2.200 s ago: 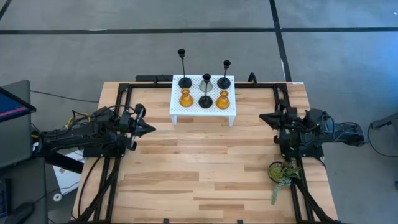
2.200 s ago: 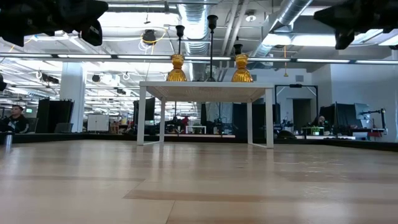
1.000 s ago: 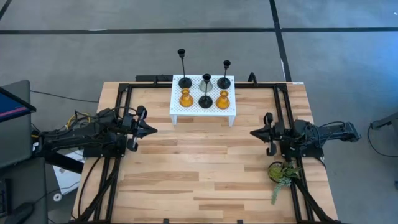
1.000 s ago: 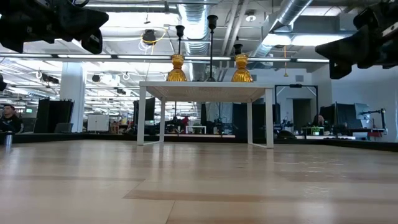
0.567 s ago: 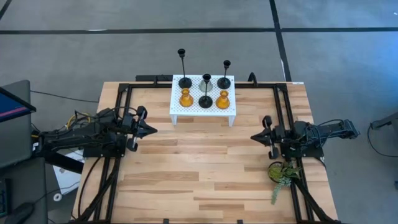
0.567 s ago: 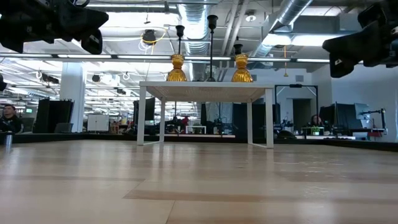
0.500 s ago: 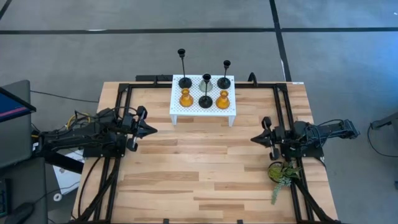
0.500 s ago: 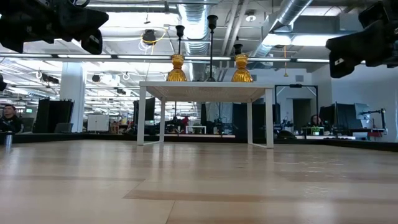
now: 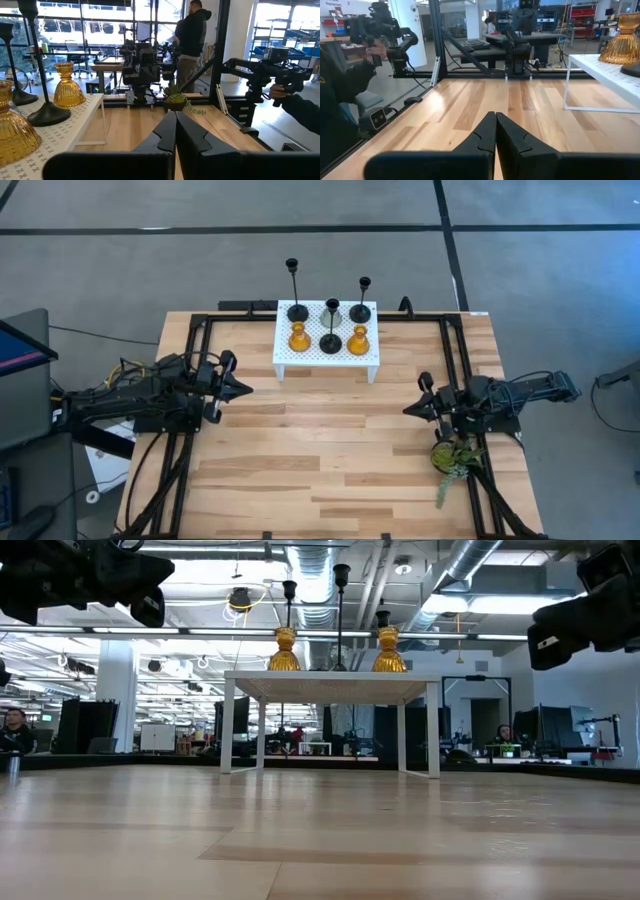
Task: Pick & Place candle stick holders
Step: Return to Home Position
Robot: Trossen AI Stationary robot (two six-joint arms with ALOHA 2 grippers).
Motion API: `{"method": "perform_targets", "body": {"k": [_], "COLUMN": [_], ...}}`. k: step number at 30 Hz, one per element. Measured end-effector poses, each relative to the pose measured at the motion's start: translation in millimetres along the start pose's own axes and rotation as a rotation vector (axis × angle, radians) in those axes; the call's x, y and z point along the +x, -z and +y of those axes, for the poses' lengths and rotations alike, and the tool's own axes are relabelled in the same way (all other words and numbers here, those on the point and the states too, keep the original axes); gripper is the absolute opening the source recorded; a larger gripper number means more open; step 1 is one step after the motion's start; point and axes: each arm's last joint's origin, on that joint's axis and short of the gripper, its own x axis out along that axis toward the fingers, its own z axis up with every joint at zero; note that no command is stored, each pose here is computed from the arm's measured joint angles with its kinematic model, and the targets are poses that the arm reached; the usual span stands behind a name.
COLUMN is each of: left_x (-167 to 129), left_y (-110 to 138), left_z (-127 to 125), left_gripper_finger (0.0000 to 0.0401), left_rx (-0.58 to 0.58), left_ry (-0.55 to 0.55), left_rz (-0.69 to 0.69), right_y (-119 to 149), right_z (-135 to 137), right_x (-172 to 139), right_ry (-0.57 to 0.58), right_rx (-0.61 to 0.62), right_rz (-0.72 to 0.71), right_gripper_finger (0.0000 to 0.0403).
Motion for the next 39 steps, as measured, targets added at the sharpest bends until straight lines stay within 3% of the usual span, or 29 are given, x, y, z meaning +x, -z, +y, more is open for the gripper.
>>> {"method": "perform_targets", "body": {"k": [24, 33, 39], "left_x": [-17, -16, -14], "left_y": [-13, 3, 26], "left_z": [-8, 1, 3], "left_gripper_finger": [0.0005, 0.0005, 0.0005], "left_rx": [0.059, -0.009, -0.032], "left_ry": [0.009, -0.244, -0.275], "left_rz": [-0.125, -0.073, -0.017], "right_y": [0, 0, 0], "right_z": [0, 0, 0], "right_x": [0, 0, 0], "right_ry": [0.001, 0.001, 0.000], "right_rx": [-0.009, -0.058, -0.059], "right_rz": [0.028, 0.029, 0.030], "right_gripper_finger": [0.0000, 0.0000, 0.0000]}}
